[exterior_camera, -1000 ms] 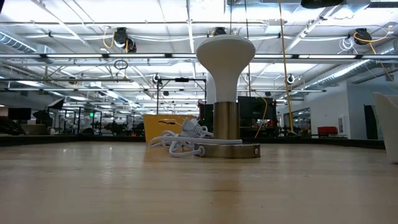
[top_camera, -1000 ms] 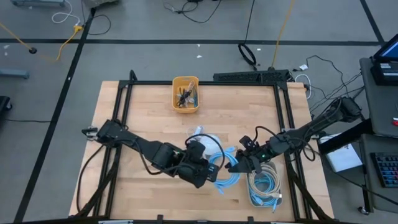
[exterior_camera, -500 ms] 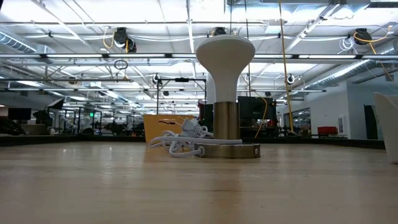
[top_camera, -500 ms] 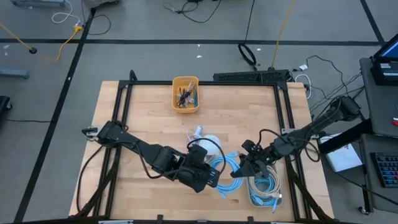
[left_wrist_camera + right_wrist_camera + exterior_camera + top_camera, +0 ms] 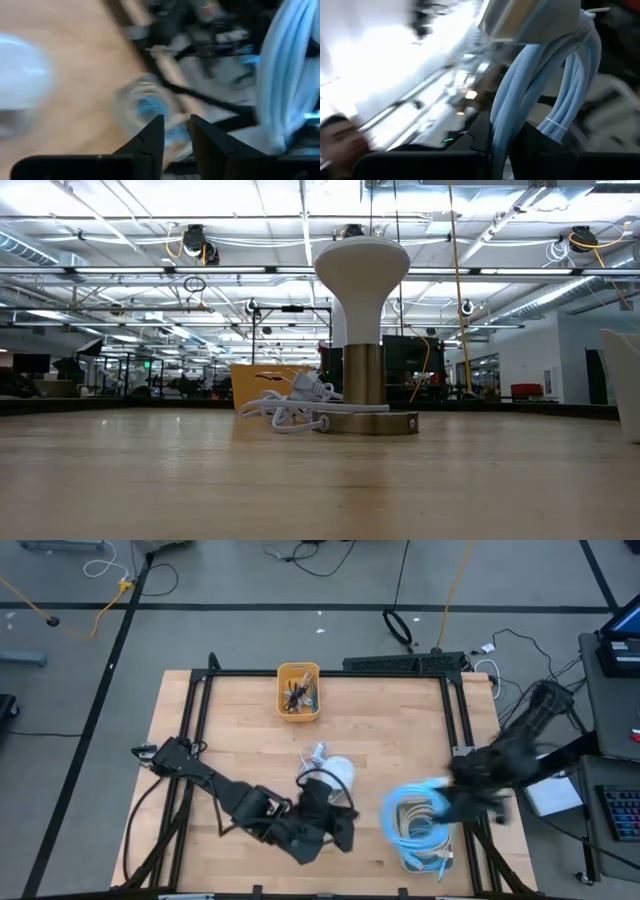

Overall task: Pick & Place USB Port
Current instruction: Put the blue HDMI cable into the gray bin

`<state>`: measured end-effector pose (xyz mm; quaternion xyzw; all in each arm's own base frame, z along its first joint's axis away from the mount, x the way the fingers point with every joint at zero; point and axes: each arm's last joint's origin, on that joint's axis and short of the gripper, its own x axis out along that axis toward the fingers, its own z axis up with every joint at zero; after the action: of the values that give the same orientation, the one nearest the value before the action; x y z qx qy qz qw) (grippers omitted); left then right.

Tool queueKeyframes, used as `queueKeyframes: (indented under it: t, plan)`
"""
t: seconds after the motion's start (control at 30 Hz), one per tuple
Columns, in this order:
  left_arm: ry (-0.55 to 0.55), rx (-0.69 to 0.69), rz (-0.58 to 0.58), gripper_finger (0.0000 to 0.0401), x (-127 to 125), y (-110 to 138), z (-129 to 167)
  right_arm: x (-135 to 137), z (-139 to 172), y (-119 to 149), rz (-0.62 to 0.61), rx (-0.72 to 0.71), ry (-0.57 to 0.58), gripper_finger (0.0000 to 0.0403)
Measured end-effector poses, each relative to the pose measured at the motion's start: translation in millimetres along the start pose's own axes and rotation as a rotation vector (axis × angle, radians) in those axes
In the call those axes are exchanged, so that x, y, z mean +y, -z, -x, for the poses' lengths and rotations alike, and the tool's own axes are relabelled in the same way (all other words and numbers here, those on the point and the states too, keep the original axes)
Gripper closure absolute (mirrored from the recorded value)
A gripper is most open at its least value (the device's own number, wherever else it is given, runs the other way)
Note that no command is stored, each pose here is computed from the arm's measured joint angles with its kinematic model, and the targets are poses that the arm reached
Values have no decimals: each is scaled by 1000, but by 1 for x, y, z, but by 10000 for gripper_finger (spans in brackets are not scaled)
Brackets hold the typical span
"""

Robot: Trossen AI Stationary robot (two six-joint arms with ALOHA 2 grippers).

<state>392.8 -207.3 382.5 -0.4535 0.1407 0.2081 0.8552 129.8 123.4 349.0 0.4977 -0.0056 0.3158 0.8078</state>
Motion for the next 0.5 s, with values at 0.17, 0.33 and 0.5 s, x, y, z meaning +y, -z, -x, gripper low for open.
queueKeyframes:
  t: [0.17,0.33,0.5]
  plan:
    - [93,-105,95,275,-13,-8,0,28,20,2,120,-102,-46,373]
    - [233,-199,196,237,-14,-22,-25,38,24,7,212,-137,-55,373]
    - [512,-215,284,216,-3,-39,-60,39,19,12,262,-163,-64,373]
